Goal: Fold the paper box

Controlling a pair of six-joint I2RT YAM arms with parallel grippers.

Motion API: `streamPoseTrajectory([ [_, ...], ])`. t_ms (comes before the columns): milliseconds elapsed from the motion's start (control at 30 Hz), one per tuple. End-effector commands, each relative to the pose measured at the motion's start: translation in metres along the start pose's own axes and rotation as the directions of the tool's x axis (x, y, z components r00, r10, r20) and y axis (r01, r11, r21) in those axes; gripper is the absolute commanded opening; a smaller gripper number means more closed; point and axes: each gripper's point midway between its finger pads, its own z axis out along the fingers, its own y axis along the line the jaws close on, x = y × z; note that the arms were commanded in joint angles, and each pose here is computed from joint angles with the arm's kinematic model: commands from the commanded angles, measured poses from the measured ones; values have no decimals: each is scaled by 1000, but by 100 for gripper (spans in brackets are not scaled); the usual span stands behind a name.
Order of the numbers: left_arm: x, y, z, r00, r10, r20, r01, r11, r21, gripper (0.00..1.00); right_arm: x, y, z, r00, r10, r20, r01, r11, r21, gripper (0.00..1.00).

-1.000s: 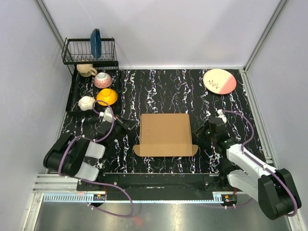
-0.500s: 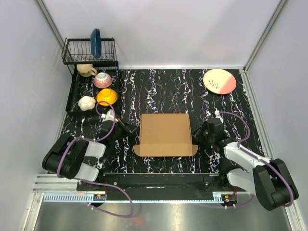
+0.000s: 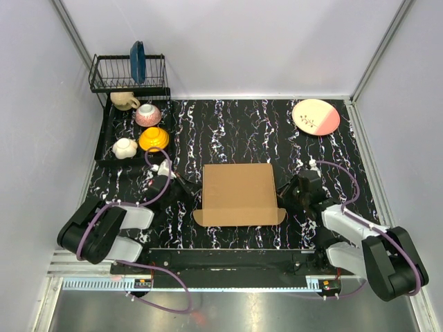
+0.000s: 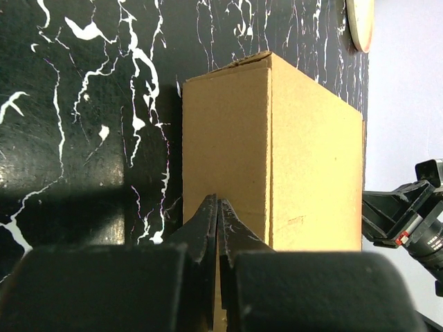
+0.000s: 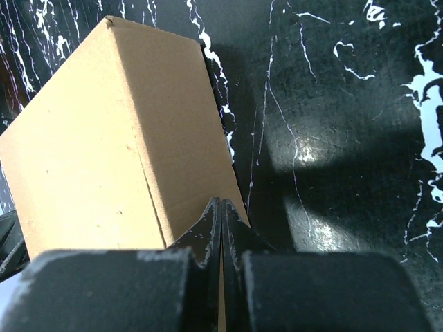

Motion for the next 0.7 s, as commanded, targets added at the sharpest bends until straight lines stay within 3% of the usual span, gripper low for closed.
streamPoseTrajectory([
  [0,2,-30,-3,1000,23,-6,-23,994,107,0,-5,24,-12,1000,5,2,-5,995,-97,0],
  [333,-9,-51,-22,998,60,18,-62,991,118,0,-18,49,-44,1000,-12,9,13,991,-136,0],
  [667,0,-16,-16,997,77,5,-77,997,0,0,-9,22,-20,999,-28,-25,27,999,-21,1],
])
